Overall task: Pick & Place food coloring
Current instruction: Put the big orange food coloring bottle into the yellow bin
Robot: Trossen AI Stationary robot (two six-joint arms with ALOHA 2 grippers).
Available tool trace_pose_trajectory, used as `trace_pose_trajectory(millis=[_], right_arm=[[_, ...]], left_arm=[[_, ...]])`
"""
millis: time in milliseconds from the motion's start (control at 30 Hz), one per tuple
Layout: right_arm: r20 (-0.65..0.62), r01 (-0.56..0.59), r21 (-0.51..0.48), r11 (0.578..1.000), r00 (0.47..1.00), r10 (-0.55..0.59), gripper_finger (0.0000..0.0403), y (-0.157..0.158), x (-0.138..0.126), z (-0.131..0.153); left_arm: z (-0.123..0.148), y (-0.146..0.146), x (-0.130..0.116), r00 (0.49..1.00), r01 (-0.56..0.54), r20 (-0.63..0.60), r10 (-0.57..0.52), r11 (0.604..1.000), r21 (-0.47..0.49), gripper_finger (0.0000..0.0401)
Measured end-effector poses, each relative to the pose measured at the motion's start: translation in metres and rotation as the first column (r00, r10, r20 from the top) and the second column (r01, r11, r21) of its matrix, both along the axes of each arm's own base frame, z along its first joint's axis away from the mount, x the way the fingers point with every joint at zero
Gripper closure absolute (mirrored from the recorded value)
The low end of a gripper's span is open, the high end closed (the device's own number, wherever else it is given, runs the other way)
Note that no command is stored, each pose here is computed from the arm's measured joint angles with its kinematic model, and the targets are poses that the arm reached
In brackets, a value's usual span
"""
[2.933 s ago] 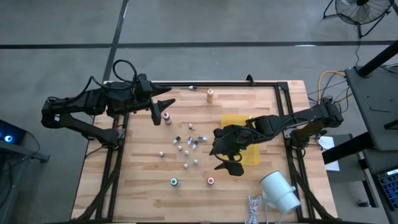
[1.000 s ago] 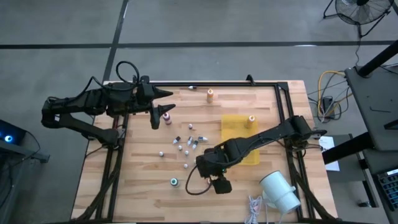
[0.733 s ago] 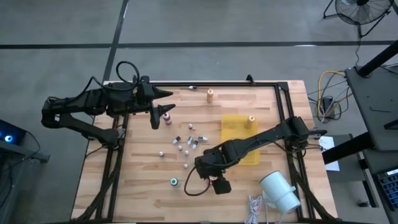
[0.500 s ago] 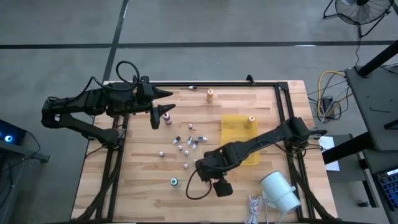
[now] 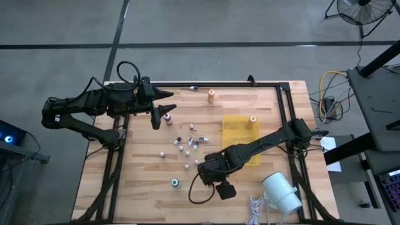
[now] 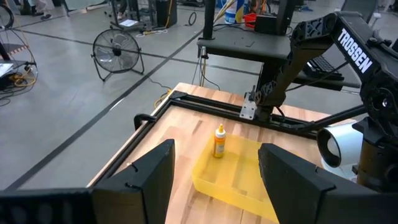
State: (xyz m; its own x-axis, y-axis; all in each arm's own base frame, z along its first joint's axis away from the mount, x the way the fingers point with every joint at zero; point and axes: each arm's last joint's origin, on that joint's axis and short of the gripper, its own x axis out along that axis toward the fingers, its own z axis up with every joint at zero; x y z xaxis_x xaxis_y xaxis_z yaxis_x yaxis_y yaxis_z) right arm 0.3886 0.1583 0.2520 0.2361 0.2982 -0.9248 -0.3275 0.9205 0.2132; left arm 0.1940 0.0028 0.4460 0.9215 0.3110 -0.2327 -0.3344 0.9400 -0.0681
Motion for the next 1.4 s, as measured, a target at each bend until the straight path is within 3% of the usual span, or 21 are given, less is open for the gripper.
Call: trace_pose_trajectory(millis=[667, 1400], right_arm=[[0.034, -0.047, -0.019, 0.999, 0.998, 0.048, 0.0153, 0.001, 0.004, -0.008], [0.060, -0.024, -0.048, 0.999, 0.998, 0.027, 0.0154, 0.003, 0.012, -0.022]], left_arm=[[-0.003, 0.000, -0.001, 1.000, -0.001, -0.030, 0.001, 1.000, 0.001, 0.0197], [-0.004, 0.000, -0.001, 0.999, -0.005, -0.031, 0.005, 1.000, -0.016, 0.0197]])
